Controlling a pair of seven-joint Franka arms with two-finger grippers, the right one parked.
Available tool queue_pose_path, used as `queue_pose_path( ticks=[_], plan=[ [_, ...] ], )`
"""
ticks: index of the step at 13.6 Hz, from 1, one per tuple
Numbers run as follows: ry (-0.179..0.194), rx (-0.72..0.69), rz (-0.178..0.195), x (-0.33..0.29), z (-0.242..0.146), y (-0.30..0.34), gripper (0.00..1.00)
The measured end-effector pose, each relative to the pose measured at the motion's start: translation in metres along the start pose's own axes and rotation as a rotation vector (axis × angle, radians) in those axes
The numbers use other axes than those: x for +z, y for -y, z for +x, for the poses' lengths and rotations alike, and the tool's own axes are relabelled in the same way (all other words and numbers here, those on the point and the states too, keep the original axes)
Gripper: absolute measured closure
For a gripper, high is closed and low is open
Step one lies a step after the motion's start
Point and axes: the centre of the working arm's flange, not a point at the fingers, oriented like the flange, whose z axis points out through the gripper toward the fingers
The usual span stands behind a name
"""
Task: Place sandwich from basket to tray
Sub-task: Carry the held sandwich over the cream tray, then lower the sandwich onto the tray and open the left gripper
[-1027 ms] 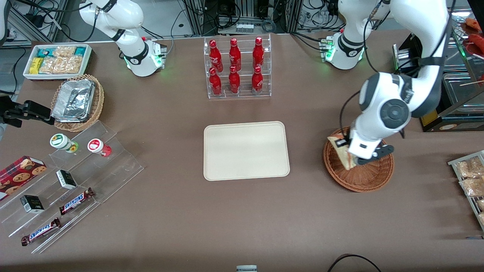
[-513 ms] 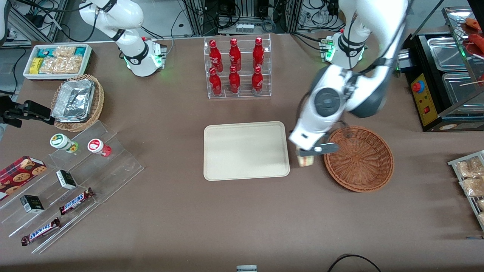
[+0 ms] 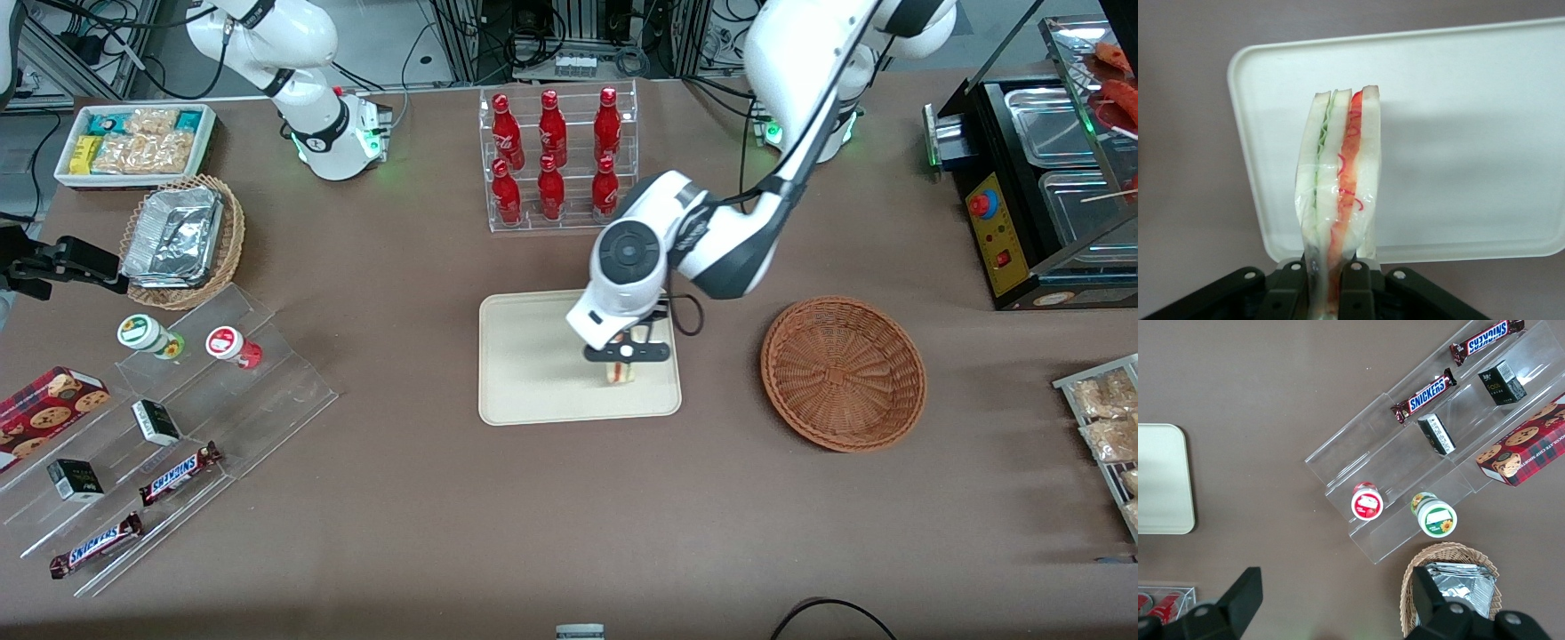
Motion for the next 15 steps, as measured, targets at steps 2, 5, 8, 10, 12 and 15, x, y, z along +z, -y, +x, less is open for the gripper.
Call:
queue_pose_path(
  ticks=[2, 5, 8, 10, 12, 15],
  plan=[
    [0.004, 0.009, 0.005, 0.014, -0.008, -0.025, 0.84],
    [0.007, 0.002, 0.009, 0.034, -0.013, -0.046, 0.84],
    [0.014, -0.026, 0.014, 0.045, -0.012, -0.05, 0.84],
    [0.019, -0.048, 0.017, 0.053, -0.009, -0.051, 0.84],
    [0.025, -0.055, 0.021, 0.061, -0.006, -0.051, 0.84],
    [0.019, -0.059, 0.02, 0.069, -0.002, -0.051, 0.84]
  ],
)
